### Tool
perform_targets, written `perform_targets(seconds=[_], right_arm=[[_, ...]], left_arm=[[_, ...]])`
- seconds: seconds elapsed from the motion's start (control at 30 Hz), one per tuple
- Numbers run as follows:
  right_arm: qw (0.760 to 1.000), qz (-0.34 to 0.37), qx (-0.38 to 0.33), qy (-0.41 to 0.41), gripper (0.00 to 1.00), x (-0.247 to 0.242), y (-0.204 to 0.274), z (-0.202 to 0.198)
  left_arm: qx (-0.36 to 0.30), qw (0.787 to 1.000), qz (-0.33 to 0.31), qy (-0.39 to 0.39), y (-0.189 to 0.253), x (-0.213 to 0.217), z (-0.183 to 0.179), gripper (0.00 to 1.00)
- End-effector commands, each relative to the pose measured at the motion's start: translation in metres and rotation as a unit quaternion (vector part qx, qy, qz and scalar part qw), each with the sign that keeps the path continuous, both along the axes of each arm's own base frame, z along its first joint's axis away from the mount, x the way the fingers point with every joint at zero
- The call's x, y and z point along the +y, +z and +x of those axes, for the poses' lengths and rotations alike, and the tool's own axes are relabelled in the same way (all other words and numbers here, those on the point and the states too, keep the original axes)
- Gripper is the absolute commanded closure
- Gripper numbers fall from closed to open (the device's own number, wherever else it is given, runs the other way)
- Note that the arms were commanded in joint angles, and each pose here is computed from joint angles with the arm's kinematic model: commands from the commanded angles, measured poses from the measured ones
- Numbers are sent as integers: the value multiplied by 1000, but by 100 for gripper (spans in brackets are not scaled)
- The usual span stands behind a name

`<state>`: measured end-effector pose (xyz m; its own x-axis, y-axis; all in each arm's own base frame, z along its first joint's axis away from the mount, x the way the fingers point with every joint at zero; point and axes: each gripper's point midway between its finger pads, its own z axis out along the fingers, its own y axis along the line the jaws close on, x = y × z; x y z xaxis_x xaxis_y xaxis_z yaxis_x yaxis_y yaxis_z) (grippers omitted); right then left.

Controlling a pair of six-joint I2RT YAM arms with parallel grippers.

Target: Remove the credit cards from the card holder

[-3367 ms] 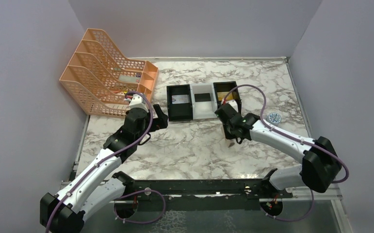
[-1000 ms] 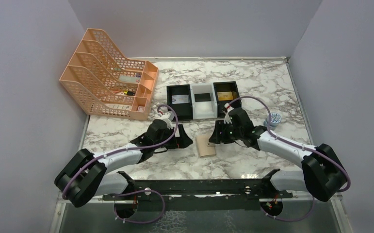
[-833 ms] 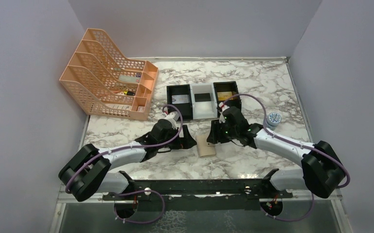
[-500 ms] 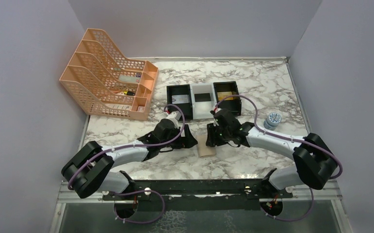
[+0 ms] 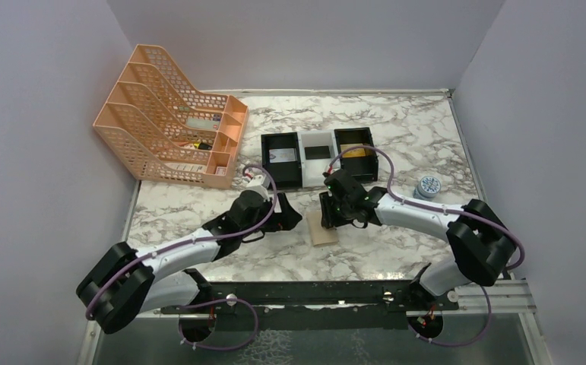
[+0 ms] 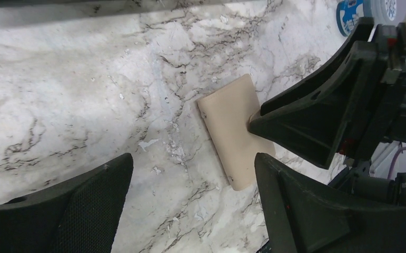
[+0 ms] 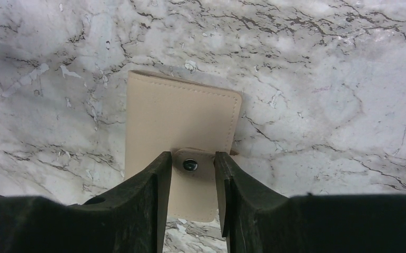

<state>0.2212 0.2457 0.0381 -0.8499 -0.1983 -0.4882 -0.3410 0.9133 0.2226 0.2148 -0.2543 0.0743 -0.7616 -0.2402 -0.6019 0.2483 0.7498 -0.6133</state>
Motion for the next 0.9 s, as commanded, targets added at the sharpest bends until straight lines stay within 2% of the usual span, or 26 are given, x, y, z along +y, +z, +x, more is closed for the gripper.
perform_targets(seconds=[0.0, 0.3, 0.63, 0.83, 0.87], right_arm=[[1000, -12, -4, -5, 64, 3, -1, 4], [999, -33, -4, -7, 67, 1, -7, 7], [1000, -14, -9, 1, 69, 7, 4, 7], [999, -40, -3, -3, 70, 4, -6, 8], [999, -48, 0, -6, 73, 3, -10, 8]], left_arm=[[-35, 998, 22, 39, 9, 19, 9, 11], [-50, 997, 30, 46, 19, 26, 9, 10], [-23, 999, 18, 11, 13, 8, 5, 10], [-9, 1000, 25, 8, 4, 6, 4, 11], [-8, 1000, 26, 7, 3, 6, 5, 11]])
